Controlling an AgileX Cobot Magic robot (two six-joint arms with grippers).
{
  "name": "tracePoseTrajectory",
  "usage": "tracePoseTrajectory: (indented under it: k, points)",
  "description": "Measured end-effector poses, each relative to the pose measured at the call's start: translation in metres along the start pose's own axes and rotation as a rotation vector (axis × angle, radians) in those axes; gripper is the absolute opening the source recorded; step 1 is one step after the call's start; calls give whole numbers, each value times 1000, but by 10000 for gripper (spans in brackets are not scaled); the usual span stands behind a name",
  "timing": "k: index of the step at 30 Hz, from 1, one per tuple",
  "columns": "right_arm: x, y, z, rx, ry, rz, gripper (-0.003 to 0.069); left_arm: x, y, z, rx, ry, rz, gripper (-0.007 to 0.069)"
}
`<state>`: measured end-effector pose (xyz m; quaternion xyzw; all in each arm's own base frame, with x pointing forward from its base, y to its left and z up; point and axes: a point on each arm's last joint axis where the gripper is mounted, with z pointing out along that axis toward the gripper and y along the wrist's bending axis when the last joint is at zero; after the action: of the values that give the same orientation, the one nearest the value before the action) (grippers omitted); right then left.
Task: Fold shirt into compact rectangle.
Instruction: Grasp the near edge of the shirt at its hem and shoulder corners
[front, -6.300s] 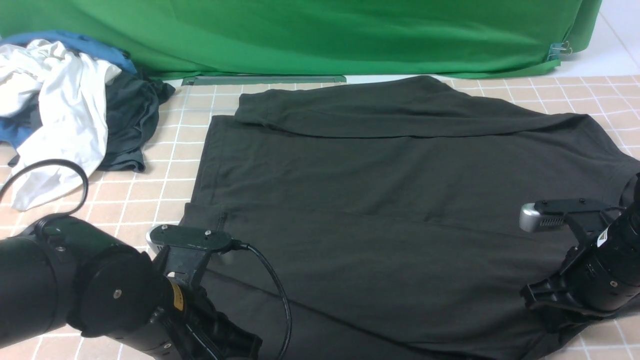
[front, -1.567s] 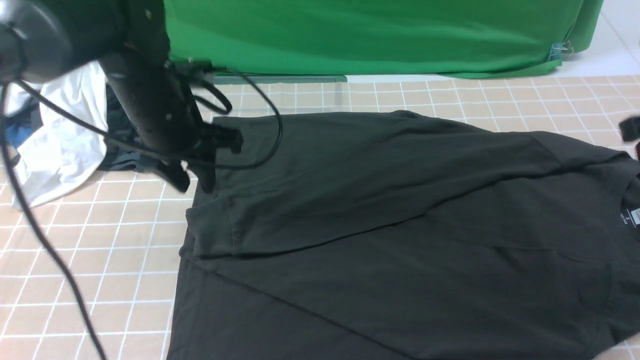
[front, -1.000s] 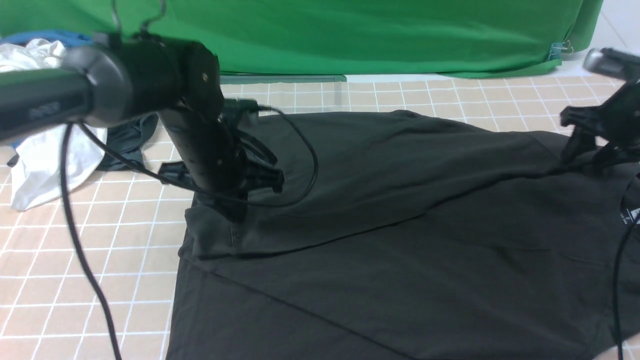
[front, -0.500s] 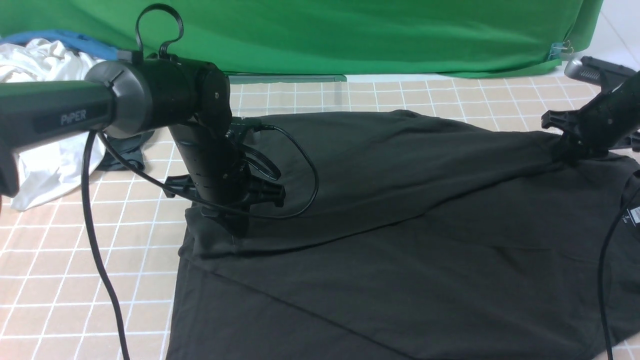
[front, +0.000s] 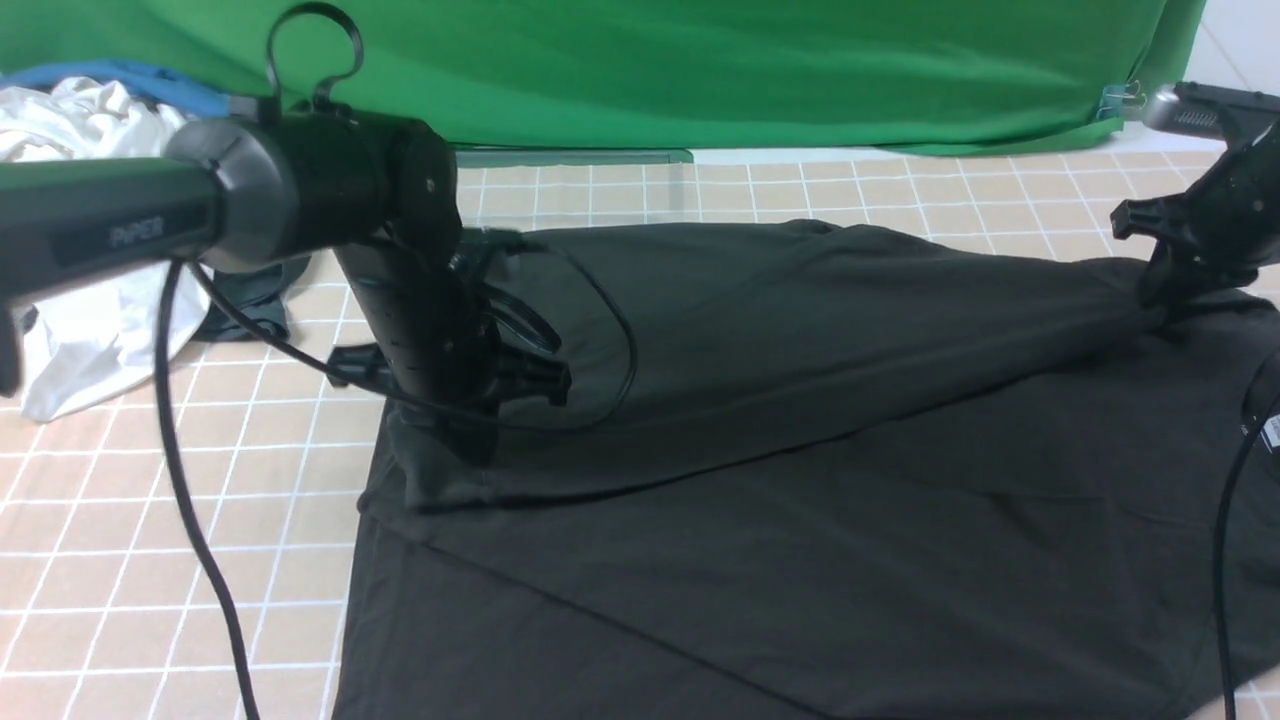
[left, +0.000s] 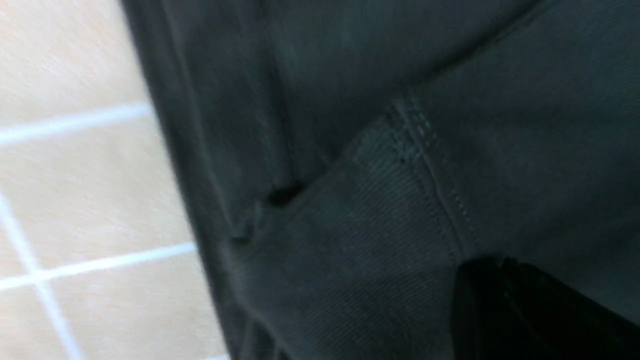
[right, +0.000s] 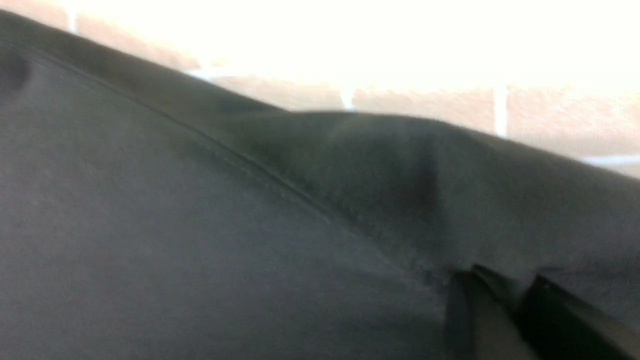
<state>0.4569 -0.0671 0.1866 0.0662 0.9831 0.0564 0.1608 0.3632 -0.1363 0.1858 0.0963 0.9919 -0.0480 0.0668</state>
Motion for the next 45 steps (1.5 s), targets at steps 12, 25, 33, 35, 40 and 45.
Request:
tracePoseTrajectory:
  k: [12,25,33,35,40,45]
  points:
    - [-2,9,-86,53,-2,-60,424,-9,77,-60,-34,-237,-284,74]
    - [3,41,-130,29,-89,-126,381,-28,69,11,-33,-213,-142,561]
    - [3,45,-130,23,-90,-134,381,-34,62,29,-42,-246,-78,494]
    - [3,45,-130,23,-90,-134,379,-35,62,33,-45,-238,-74,431]
    - [3,45,-130,23,-90,-134,377,-36,62,36,-50,-238,-69,263]
    - [3,45,-130,23,-90,-137,377,-37,62,36,-39,-242,-80,59]
